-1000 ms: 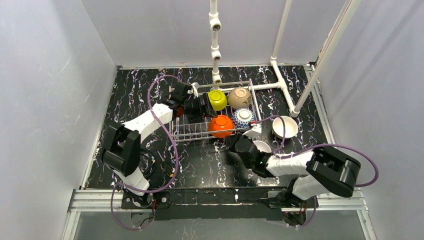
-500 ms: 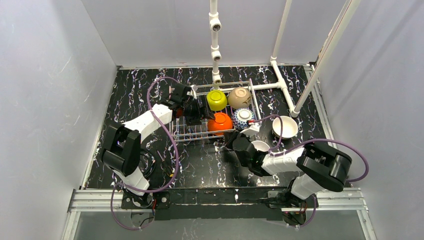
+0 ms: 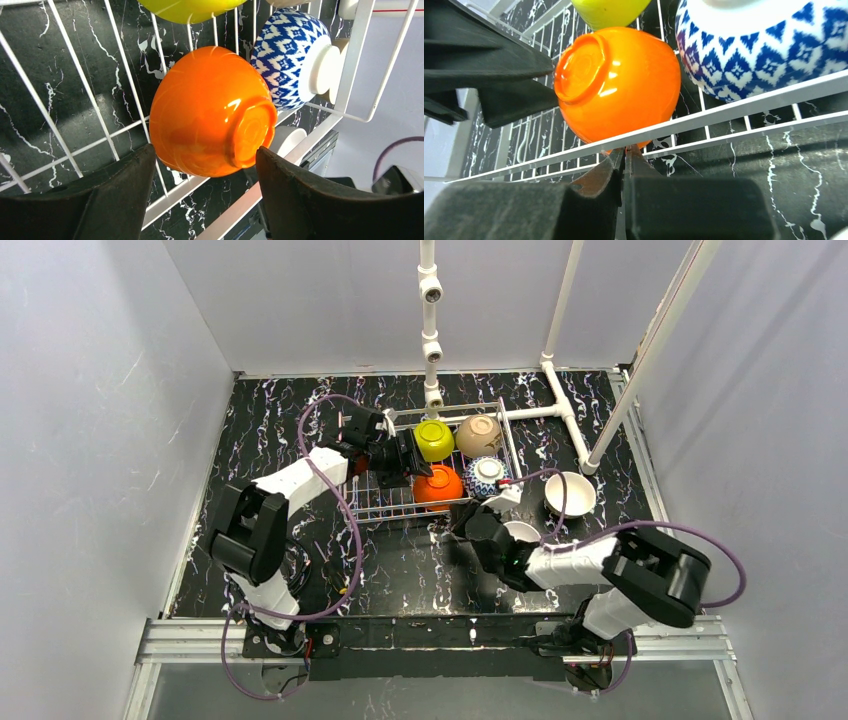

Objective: Load the bowls into the dish rack

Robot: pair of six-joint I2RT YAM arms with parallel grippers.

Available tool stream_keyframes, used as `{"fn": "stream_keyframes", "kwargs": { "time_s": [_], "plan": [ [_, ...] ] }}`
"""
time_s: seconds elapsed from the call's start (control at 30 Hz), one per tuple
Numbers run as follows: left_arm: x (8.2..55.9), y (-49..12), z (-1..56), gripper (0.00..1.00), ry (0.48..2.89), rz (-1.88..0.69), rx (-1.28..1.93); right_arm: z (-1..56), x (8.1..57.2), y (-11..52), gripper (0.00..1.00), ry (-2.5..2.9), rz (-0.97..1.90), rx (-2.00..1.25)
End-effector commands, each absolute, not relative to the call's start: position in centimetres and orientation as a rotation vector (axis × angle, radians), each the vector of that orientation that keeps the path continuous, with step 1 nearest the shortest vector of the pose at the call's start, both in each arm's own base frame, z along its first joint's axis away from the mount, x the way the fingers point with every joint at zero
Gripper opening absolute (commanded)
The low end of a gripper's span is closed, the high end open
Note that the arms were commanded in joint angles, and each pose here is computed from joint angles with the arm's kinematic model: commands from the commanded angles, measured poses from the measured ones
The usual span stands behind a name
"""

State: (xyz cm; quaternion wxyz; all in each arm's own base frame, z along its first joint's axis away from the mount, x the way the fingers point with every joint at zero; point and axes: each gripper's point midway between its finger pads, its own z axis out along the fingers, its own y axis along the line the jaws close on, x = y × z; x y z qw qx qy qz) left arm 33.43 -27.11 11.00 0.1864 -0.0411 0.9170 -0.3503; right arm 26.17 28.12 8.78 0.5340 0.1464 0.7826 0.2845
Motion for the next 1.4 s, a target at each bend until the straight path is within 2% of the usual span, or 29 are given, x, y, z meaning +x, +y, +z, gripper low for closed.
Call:
{"fn": "stream_keyframes", "kwargs": {
  "time_s": [0.0, 0.2, 0.4, 0.63, 0.87, 1.07, 1.17, 1.23, 1.37],
  "plan": [
    [33.5, -27.7, 10.6, 0.69, 2.594, -1.048, -0.124, 11.4, 26.3, 26.5, 0.13, 1.846, 0.648, 0.439],
    [33.5, -29.6, 11.4, 0.65, 2.576, -1.22, -0.187, 12.4, 24.2, 23.2, 0.27, 1.94, 0.638, 0.463],
    [33.8, -30.2, 11.5, 0.6, 2.57, -1.268, -0.18, 12.2, 22.4, 18.5, 0.41, 2.088, 0.472, 0.453],
    [34.5, -27.8, 12.0, 0.62, 2.575, -1.022, -0.133, 13.9, 20.8, 14.0, 0.71, 2.147, 0.299, 0.458],
    [34.6, -25.9, 15.4, 0.68, 2.501, -0.884, -0.032, 12.3, 19.5, 9.8, 0.91, 2.261, 0.056, 0.467],
    [34.1, -23.3, 18.3, 0.76, 2.427, -0.748, 0.023, 9.4, 19.1, 10.2, 0.91, 2.355, 0.142, 0.482],
    [33.5, -21.1, 19.6, 0.82, 2.392, -0.64, 0.031, 7.5, 18.6, 10.7, 0.86, 2.422, 0.173, 0.492],
    [33.1, -19.2, 20.4, 0.87, 2.364, -0.544, 0.023, 6.6, 18.5, 11.1, 0.79, 2.452, 0.191, 0.489],
    [32.2, -15.3, 21.6, 0.98, 2.304, -0.365, 0.0, 5.3, 17.9, 9.0, 0.46, 2.476, 0.019, 0.521]
  ]
}}
